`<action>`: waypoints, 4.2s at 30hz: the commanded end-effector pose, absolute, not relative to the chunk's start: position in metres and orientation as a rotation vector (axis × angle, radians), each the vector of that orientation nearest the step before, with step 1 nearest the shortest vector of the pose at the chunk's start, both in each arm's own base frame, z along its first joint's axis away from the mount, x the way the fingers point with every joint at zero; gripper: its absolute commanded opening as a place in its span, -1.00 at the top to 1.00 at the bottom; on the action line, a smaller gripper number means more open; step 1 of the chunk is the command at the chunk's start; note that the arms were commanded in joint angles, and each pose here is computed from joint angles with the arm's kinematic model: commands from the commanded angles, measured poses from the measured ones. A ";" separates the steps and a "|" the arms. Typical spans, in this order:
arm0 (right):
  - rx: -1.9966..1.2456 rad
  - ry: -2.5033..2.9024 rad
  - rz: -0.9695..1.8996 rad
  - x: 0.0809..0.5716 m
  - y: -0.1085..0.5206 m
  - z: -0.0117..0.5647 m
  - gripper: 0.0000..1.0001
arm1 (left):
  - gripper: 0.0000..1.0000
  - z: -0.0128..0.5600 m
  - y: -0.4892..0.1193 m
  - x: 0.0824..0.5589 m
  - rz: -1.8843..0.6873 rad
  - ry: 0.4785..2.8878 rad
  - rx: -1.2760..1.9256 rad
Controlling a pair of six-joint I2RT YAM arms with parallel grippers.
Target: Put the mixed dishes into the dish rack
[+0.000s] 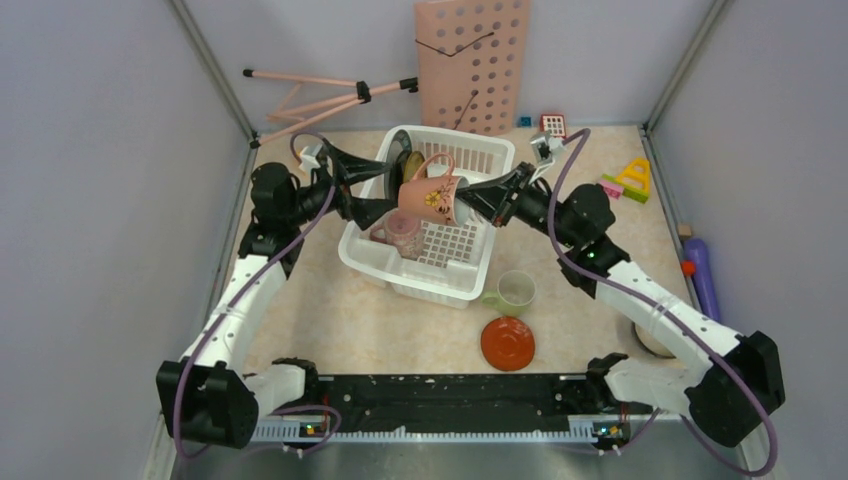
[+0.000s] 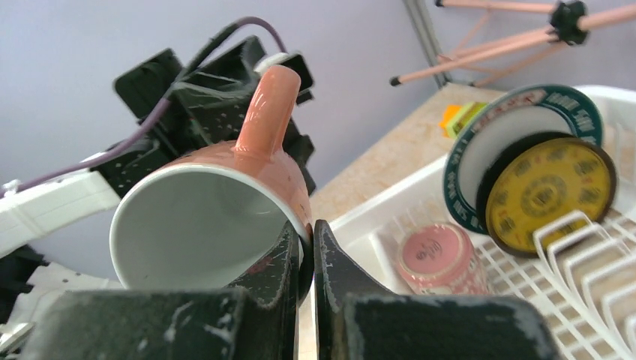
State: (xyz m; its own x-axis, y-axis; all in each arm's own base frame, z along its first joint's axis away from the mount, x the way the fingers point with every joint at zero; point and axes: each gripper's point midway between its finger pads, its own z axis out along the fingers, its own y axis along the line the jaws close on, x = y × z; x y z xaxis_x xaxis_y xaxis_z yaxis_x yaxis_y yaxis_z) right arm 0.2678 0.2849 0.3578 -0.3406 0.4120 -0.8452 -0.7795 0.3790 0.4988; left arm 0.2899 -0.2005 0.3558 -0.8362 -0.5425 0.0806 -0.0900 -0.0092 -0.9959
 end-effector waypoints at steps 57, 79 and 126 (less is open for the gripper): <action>-0.279 1.338 1.539 0.302 0.303 0.366 -0.26 | 1.00 0.346 -0.238 0.248 -1.904 1.993 0.018; -0.116 1.639 0.961 0.311 0.218 0.301 -0.64 | 1.00 0.220 -0.196 0.277 -0.720 2.669 -0.115; -0.090 2.052 0.721 0.282 0.183 0.220 -0.96 | 0.11 0.159 -0.226 0.236 -0.019 3.013 0.335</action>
